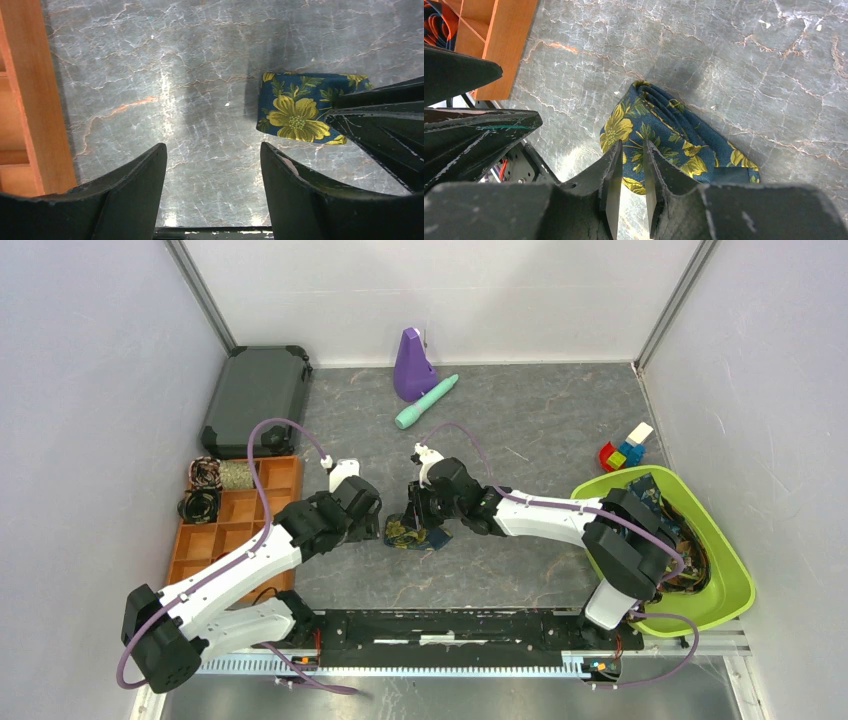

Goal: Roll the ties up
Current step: Roll the tie at the center of the board.

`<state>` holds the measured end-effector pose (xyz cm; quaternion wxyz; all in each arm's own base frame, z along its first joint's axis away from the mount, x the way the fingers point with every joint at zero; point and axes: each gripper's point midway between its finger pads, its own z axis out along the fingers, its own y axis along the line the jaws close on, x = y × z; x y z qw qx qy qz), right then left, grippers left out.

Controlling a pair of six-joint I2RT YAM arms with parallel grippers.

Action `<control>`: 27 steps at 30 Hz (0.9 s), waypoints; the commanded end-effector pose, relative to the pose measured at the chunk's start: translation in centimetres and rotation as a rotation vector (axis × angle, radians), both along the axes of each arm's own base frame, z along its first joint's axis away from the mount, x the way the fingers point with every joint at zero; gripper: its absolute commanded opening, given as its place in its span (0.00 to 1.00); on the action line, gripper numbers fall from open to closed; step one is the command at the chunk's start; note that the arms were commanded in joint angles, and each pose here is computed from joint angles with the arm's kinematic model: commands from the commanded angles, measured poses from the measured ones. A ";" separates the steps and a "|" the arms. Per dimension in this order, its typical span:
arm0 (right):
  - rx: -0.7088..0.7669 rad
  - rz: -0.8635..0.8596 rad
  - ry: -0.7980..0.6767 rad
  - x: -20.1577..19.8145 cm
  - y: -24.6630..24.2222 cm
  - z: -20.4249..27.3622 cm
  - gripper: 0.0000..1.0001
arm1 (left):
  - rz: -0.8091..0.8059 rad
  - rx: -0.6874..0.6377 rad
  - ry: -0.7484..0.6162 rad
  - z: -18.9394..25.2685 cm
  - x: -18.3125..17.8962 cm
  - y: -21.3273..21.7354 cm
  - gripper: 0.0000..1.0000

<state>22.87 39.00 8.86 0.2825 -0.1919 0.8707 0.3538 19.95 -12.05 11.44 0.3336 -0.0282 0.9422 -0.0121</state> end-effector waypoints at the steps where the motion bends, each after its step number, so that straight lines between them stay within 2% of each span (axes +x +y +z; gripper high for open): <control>1: -0.019 -0.015 -0.039 0.2 -1.1 0.4 0.27 | -0.048 -0.042 -0.017 0.1 0.7 -1.4 0.76; 17: -0.037 -0.052 -0.036 0.1 -3.8 -0.9 0.27 | -0.148 -0.209 -0.040 -0.2 1.8 -5.6 0.90; 27: -0.034 -0.055 -0.031 0.0 -4.6 -1.3 0.26 | -0.210 -0.341 -0.044 -1.1 2.4 -7.7 0.94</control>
